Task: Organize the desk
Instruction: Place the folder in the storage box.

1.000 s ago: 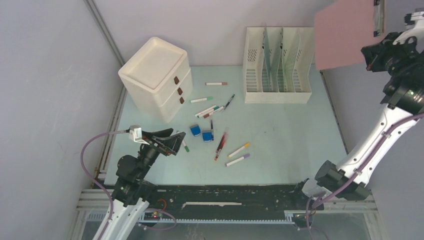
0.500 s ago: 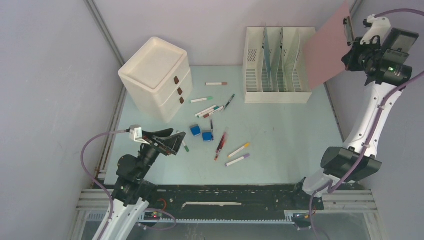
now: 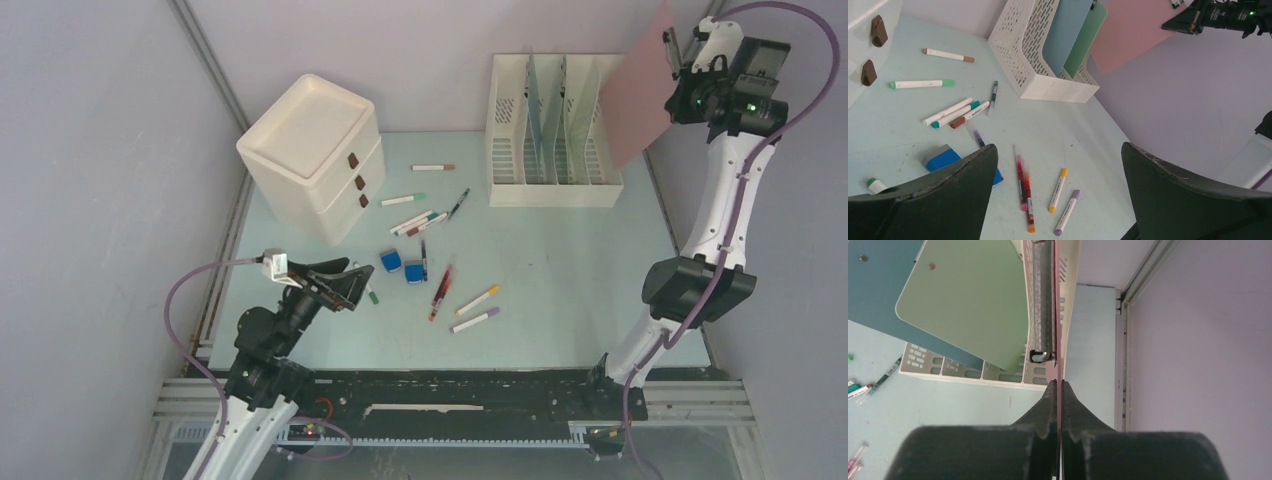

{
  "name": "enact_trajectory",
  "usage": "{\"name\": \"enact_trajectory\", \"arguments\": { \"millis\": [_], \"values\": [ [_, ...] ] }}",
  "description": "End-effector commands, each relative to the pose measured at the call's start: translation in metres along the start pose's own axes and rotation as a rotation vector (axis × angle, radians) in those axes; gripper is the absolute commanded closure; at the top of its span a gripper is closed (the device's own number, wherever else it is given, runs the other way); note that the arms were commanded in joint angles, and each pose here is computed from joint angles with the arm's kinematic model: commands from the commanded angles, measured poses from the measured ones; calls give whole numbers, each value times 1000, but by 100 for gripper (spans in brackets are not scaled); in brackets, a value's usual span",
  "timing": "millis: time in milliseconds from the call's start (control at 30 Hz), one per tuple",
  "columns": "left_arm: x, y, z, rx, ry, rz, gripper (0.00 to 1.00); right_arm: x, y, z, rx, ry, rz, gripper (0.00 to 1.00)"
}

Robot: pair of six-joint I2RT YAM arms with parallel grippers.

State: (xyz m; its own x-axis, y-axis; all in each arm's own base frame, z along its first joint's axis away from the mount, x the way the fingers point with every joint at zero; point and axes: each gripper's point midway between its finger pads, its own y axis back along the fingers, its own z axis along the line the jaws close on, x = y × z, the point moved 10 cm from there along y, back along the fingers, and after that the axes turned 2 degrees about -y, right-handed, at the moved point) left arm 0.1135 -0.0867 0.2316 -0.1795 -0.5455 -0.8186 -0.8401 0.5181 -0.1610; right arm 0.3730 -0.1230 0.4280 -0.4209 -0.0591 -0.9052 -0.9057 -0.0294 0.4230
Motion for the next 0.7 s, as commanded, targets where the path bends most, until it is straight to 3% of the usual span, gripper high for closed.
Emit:
{"name": "enact_trajectory", "arguments": {
  "millis": [0, 667],
  "values": [
    [-11, -2, -8, 34, -26, -24, 0, -19, -10, 5, 12, 67, -83, 100],
    [-9, -5, -9, 65, -18, 7, 0, 27, -61, 1, -66, 117, 97, 100]
  ]
}}
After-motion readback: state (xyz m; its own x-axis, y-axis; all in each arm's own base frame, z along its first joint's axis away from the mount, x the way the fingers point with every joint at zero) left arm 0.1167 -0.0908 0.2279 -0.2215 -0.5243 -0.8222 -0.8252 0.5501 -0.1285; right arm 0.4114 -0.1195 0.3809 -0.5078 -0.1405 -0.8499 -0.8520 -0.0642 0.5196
